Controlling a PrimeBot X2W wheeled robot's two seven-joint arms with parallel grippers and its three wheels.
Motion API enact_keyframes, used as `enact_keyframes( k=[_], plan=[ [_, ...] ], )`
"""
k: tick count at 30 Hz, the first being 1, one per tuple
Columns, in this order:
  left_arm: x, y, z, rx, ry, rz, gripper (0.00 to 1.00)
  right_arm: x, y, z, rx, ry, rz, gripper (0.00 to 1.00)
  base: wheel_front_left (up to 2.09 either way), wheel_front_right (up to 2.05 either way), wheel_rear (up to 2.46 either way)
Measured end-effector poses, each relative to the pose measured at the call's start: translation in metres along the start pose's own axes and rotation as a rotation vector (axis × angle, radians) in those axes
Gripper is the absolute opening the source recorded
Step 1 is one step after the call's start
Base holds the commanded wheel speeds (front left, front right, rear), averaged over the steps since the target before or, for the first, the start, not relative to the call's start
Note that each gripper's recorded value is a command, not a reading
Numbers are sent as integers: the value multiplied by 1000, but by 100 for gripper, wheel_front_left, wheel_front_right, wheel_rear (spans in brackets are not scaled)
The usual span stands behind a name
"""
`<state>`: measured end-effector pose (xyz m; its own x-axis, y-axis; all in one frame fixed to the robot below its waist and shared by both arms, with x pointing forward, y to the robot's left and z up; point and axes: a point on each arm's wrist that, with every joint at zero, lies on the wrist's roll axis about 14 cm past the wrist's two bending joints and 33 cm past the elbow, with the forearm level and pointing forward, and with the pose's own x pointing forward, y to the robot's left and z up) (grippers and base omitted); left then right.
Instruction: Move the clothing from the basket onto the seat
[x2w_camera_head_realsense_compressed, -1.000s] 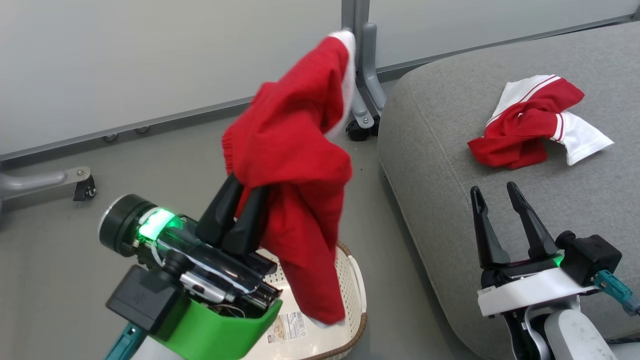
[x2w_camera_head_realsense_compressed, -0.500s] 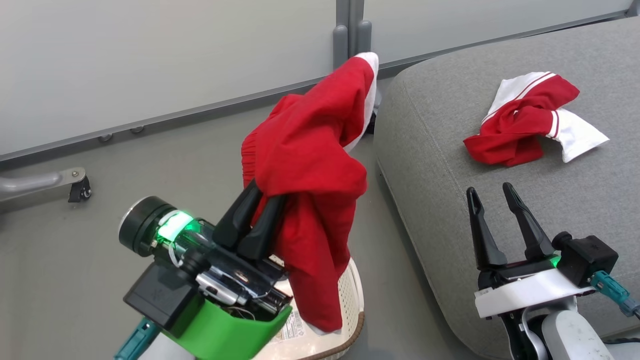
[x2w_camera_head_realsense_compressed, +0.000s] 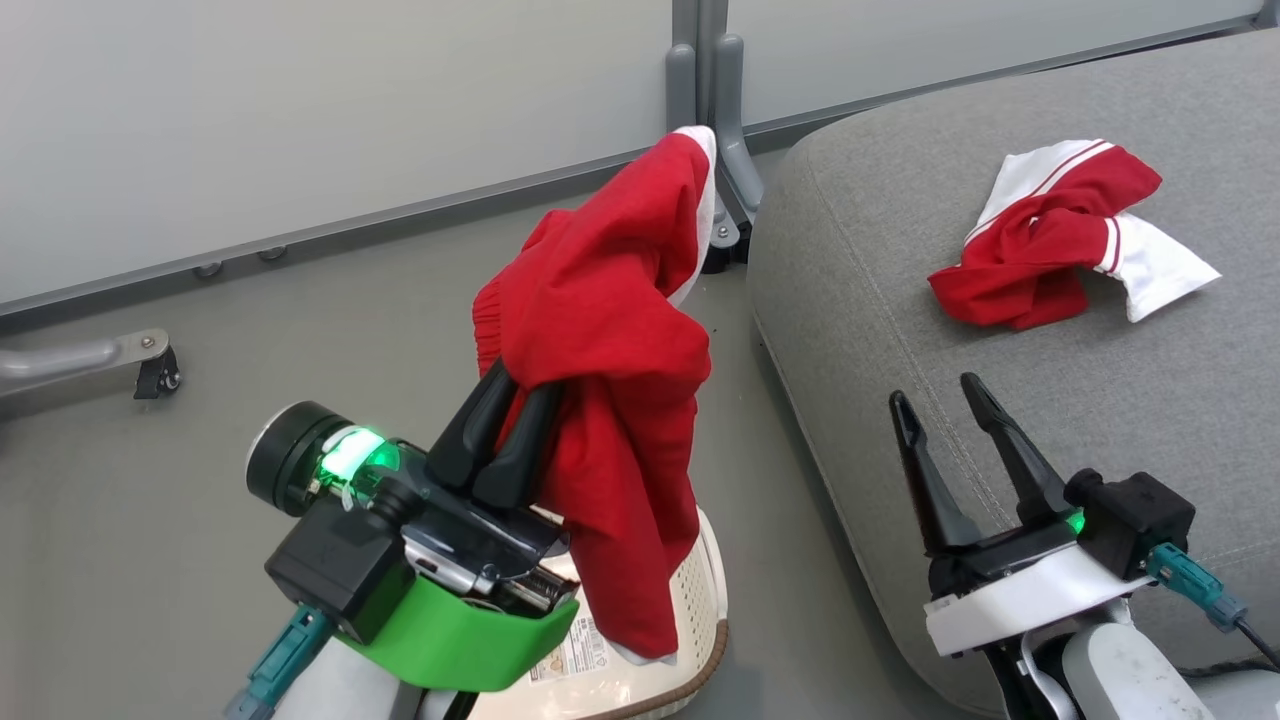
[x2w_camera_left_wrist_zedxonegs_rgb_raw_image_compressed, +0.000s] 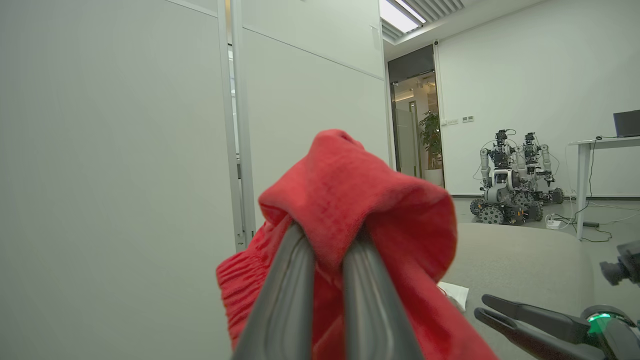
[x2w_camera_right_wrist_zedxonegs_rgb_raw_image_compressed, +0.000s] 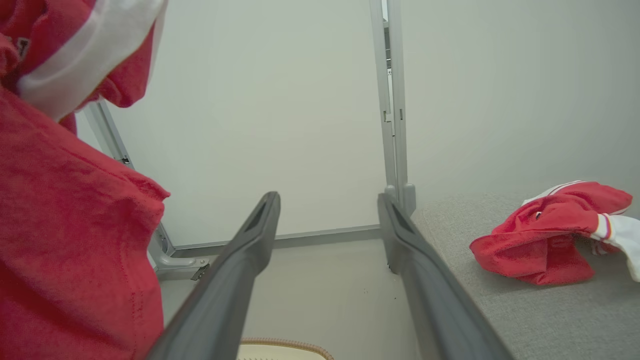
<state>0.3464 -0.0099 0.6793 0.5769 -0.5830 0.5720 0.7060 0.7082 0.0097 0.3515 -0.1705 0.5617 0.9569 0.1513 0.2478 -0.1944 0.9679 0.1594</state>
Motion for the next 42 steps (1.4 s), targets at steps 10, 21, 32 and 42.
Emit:
enact_keyframes(
  k=[10, 21, 32, 42],
  plan=[
    [1, -2, -8, -6, 18, -16, 0, 2, 77, 6, -12, 36, 383, 100, 0, 0, 0],
    [-1, -8, -13, -8, 37, -46, 0, -1, 123, 3, -125, 64, 655, 100, 0, 0, 0],
    [-3, -29, -18, -4, 62, -127, 0, 0, 135, -15, -241, 111, 772, 100, 0, 0, 0],
    [-7, -43, -26, -21, 94, -175, 0, -4, 147, -29, -299, 154, 868, 100, 0, 0, 0]
  ],
)
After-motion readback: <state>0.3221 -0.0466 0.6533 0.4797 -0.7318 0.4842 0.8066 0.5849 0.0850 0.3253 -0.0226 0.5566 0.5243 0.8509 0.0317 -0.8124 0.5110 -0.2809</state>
